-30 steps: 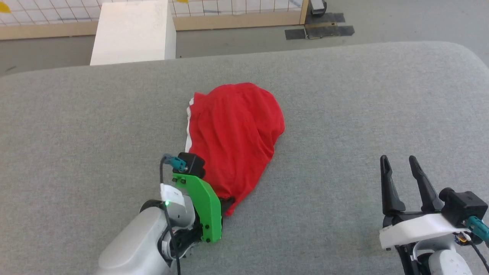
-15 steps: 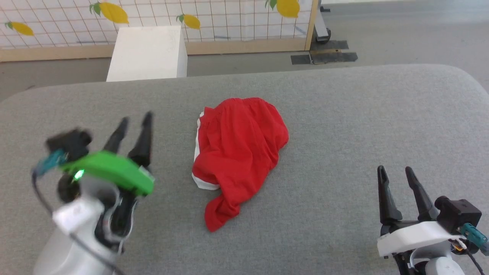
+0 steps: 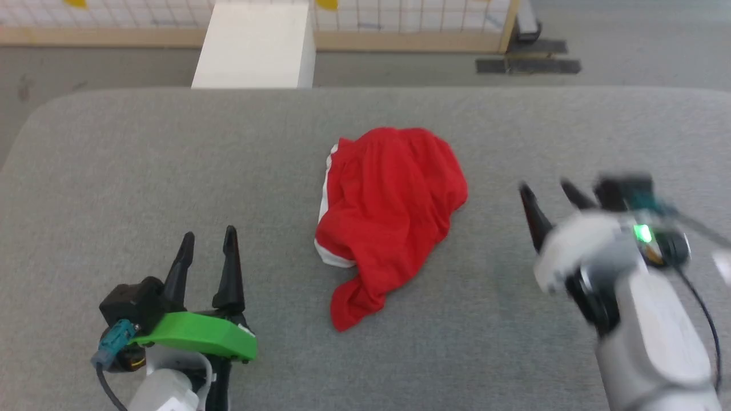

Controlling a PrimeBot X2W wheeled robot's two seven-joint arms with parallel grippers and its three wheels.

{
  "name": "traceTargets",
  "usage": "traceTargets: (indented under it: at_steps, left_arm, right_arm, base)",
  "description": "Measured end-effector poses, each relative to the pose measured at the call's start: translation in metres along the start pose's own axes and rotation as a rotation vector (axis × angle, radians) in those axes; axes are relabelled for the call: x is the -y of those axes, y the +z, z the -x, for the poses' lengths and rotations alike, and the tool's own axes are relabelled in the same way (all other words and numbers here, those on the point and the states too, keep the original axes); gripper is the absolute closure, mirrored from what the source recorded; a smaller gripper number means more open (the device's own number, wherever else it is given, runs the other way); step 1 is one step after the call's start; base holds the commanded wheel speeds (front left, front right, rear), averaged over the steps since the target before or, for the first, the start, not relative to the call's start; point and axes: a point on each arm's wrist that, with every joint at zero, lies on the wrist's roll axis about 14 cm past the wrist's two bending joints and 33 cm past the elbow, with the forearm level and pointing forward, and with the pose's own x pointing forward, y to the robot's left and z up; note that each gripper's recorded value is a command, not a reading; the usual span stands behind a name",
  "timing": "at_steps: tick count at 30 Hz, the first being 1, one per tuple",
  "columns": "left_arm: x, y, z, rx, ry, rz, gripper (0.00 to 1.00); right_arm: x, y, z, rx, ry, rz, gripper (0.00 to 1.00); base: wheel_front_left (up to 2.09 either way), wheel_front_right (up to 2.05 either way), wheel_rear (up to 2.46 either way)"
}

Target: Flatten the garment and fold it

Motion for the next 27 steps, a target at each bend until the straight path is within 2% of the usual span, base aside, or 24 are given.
traceTargets:
  at_steps: [5,8,15,19,20,21,24,27]
  left_arm:
    - [-0.001,-0.011,-0.005,-0.018,-0.004,0.013,0.0]
    - [0.0,-0.01,-0.013,-0.008,-0.009,0.02,0.0]
    - [-0.013,-0.021,-0.02,-0.028,0.016,-0.004,0.0]
    - [-0.025,-0.03,-0.016,-0.054,0.052,-0.012,0.0]
    - [-0.027,-0.032,-0.016,-0.06,0.058,-0.015,0.0]
    - [-0.028,-0.033,-0.015,-0.062,0.061,-0.017,0.0]
    - [-0.028,-0.033,-0.014,-0.063,0.058,-0.019,0.0]
    - [-0.024,-0.031,-0.015,-0.057,0.047,-0.026,0.0]
  right_arm:
    - [-0.033,0.007,-0.058,-0.173,0.086,0.132,0.0]
    - [-0.036,-0.014,-0.08,-0.349,0.085,0.203,0.0]
    - [-0.057,-0.08,-0.101,-0.64,0.145,0.303,0.0]
    - [-0.071,-0.092,-0.112,-0.667,0.189,0.292,0.0]
    - [-0.074,-0.091,-0.115,-0.658,0.197,0.284,0.84]
    - [-0.076,-0.089,-0.117,-0.645,0.201,0.277,1.0]
    - [-0.081,-0.082,-0.119,-0.595,0.216,0.216,1.0]
    - [-0.079,-0.061,-0.122,-0.477,0.207,0.14,1.0]
  base:
    - [0.0,0.0,0.0]
    - [0.0,0.0,0.0]
    - [0.0,0.0,0.0]
    - [0.0,0.0,0.0]
    - [0.0,0.0,0.0]
    - [0.0,0.0,0.0]
    - [0.0,0.0,0.0]
    - [0.0,0.0,0.0]
